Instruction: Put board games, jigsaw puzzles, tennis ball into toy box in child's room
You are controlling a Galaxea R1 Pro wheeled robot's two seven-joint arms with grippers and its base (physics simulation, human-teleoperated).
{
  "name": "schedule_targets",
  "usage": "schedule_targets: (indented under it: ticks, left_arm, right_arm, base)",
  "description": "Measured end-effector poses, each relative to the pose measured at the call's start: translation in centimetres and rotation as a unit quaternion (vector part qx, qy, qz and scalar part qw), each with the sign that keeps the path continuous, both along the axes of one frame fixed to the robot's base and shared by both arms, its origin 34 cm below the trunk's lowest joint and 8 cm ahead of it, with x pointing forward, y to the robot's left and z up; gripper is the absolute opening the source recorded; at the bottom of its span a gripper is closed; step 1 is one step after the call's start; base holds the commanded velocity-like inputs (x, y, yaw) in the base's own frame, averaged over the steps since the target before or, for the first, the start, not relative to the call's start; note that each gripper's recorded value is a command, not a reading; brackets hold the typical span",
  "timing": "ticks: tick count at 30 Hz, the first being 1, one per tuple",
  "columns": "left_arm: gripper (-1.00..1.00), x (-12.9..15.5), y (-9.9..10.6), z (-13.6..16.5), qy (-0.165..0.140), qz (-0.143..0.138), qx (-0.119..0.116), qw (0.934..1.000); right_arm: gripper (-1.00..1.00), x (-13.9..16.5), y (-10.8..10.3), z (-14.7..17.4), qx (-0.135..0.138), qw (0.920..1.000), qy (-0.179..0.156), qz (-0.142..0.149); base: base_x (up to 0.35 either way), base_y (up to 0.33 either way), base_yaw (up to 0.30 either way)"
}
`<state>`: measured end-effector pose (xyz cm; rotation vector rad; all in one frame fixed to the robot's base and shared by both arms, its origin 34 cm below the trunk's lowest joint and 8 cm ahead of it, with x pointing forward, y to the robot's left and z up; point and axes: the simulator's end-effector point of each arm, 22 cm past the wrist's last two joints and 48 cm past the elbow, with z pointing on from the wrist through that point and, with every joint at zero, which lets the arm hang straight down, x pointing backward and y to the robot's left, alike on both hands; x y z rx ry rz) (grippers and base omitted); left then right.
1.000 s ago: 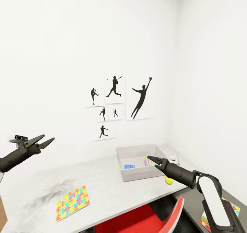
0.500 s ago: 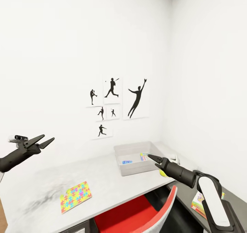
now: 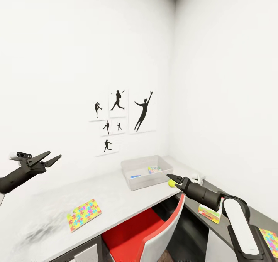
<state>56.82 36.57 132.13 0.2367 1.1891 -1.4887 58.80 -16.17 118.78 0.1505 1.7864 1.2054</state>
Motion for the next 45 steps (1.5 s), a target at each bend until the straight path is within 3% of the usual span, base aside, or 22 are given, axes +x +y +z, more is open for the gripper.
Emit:
schedule_targets:
  ticks: [23,45]
  left_arm:
    - [1.0,-0.61,-0.05,0.76,-0.009,0.0,0.0,1.0]
    - [1.0,-0.35,-0.06,0.46,-0.005,-0.001,-0.001,1.0]
  right_arm:
    - [1.0,-0.32,-0.04,0.74,0.0,1.0,-0.008,-0.001]
    - [1.0,0.0,-0.7,0.48,0.004,0.9999,-0.004,-0.009]
  base:
    - [-0.255,0.162,-0.205]
    - [-0.099,0.03,-0.248]
